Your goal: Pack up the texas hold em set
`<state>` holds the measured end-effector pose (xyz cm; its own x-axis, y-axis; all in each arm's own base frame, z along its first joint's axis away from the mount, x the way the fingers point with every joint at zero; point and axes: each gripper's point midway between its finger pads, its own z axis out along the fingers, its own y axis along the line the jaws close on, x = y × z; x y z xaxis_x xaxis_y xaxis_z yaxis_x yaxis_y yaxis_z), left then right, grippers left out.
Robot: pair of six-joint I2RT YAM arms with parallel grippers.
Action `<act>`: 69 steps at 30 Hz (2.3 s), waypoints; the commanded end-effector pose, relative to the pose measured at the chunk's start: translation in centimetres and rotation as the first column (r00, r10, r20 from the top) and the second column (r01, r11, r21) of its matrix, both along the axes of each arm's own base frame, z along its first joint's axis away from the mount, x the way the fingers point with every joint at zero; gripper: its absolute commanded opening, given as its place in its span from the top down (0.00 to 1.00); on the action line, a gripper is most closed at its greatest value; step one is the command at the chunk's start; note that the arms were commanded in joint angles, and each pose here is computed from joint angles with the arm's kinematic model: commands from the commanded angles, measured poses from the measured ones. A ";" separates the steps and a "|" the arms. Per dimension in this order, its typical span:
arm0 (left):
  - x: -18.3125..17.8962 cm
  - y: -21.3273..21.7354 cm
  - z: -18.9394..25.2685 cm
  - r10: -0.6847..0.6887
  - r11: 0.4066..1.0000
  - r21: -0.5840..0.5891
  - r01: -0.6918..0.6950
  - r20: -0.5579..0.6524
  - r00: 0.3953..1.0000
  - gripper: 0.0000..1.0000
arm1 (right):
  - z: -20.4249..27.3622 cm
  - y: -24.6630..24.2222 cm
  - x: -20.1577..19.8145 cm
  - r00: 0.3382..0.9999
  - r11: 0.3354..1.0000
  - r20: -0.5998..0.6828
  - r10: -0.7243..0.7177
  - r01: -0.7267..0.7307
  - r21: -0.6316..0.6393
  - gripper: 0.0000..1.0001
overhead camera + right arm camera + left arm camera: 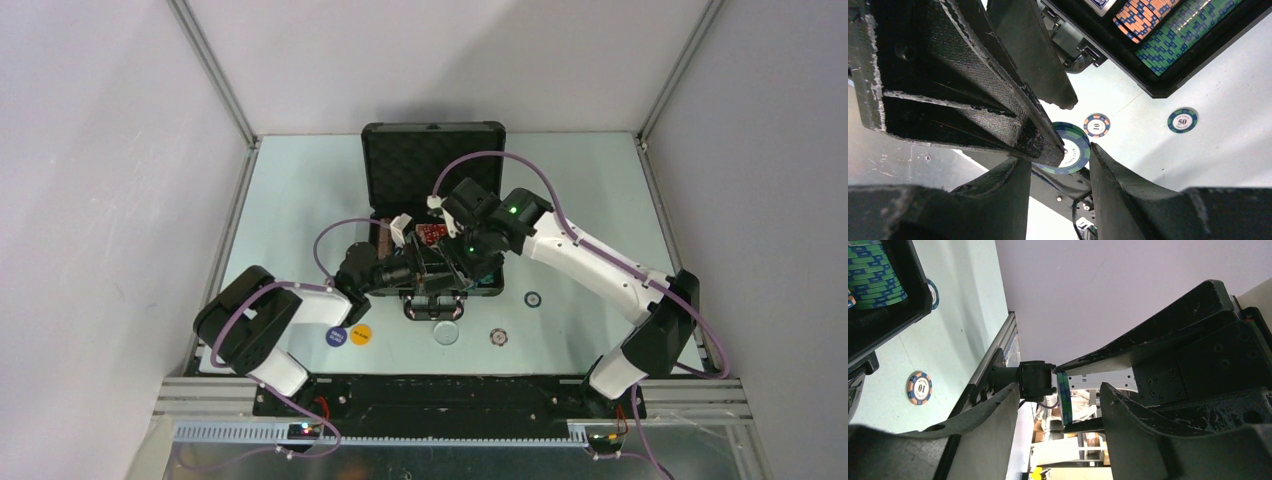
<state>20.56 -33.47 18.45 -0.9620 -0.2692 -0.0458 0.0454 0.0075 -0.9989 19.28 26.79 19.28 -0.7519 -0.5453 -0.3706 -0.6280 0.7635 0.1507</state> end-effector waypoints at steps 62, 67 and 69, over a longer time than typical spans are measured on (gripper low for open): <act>-3.9 0.3 1.7 -0.155 0.986 -0.042 0.161 0.109 0.982 0.60 | 0.9 2.6 -0.1 0.968 0.980 0.150 0.201 -0.196 -0.044 0.65; -4.1 0.4 1.9 -0.162 0.985 -0.047 0.168 0.114 0.980 0.63 | 0.9 2.7 0.2 0.966 0.979 0.162 0.202 -0.197 -0.045 0.65; -4.2 0.4 1.8 -0.166 0.984 -0.047 0.172 0.113 0.980 0.64 | 1.0 2.8 0.3 0.965 0.979 0.165 0.202 -0.197 -0.045 0.65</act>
